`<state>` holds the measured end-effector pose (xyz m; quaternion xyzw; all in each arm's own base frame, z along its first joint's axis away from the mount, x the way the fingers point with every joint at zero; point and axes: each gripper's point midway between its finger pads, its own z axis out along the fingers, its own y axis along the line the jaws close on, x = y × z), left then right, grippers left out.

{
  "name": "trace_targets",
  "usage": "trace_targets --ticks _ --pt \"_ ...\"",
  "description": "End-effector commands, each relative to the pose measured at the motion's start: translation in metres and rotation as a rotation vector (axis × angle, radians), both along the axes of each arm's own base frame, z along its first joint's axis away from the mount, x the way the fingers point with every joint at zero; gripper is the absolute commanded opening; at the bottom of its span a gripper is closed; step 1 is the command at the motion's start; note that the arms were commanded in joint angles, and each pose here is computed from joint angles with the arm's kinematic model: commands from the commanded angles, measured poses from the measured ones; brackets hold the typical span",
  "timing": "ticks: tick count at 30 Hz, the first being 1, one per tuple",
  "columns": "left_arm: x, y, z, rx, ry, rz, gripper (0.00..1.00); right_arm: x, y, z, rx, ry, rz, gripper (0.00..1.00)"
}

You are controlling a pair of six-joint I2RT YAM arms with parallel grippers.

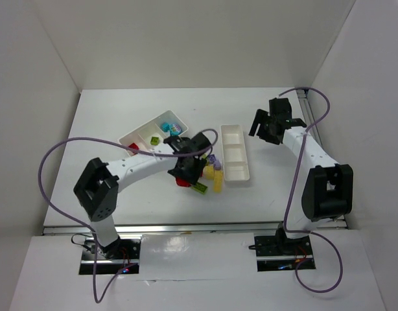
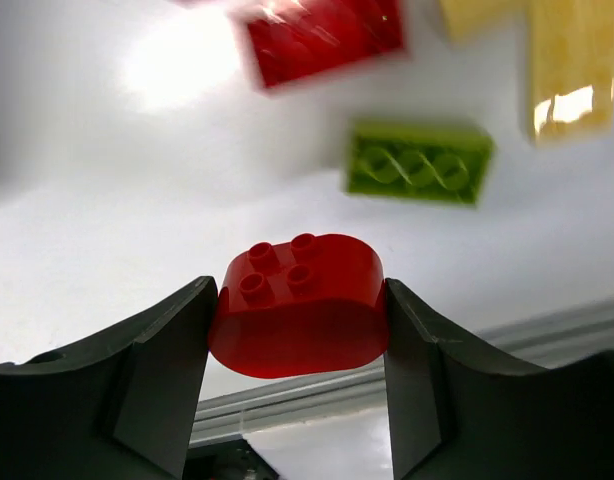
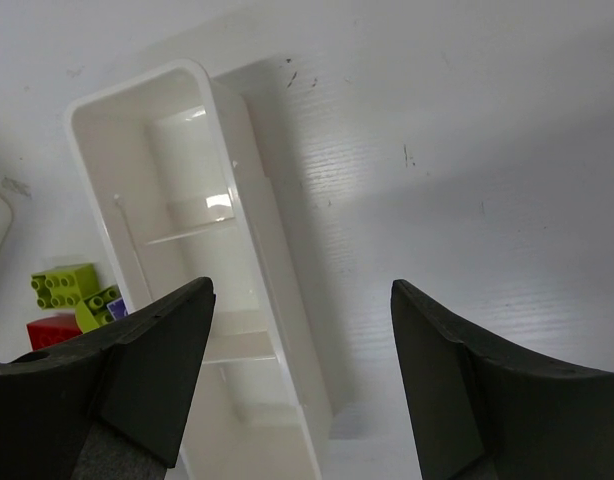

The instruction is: Sort the legos into containers by color

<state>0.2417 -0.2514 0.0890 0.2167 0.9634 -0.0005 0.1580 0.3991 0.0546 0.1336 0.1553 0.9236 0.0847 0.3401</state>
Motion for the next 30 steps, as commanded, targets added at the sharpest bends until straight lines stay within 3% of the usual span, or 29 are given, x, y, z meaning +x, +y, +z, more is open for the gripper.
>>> trace_targets --ticks 1,7,10,16,20,21,23,28,30 --pt "0.047 0.035 0.055 -0.030 -0.145 0.281 0.49 0.014 0.003 0.016 0.006 -0.053 0.017 0.79" --pt "0.125 0.115 0.086 -0.035 -0.226 0.724 0.50 0.011 0.001 0.023 0.000 -0.065 0.009 0.79" --pt "0.143 0.154 0.088 -0.044 -0.229 0.858 0.50 0.010 0.000 0.030 0.001 -0.083 0.009 0.79" --pt "0.156 0.185 0.062 -0.078 -0.169 0.969 0.53 0.008 0.001 0.030 0.008 -0.083 0.002 0.79" --pt "0.155 0.193 0.044 -0.076 -0.141 1.023 0.77 0.004 0.000 0.025 0.006 -0.064 0.002 0.79" --pt "0.155 0.193 0.041 -0.070 -0.134 1.024 0.92 0.004 0.000 0.025 0.006 -0.064 0.002 0.79" --pt "0.159 0.194 0.041 -0.089 -0.139 1.039 1.00 0.004 0.000 0.025 0.006 -0.064 0.002 0.79" --pt "0.161 0.173 0.059 -0.057 -0.203 0.918 1.00 0.002 0.000 0.027 0.006 -0.063 0.002 0.79" --pt "0.154 0.144 0.073 -0.019 -0.261 0.776 0.94 0.002 -0.002 0.027 -0.001 -0.064 -0.004 0.79"
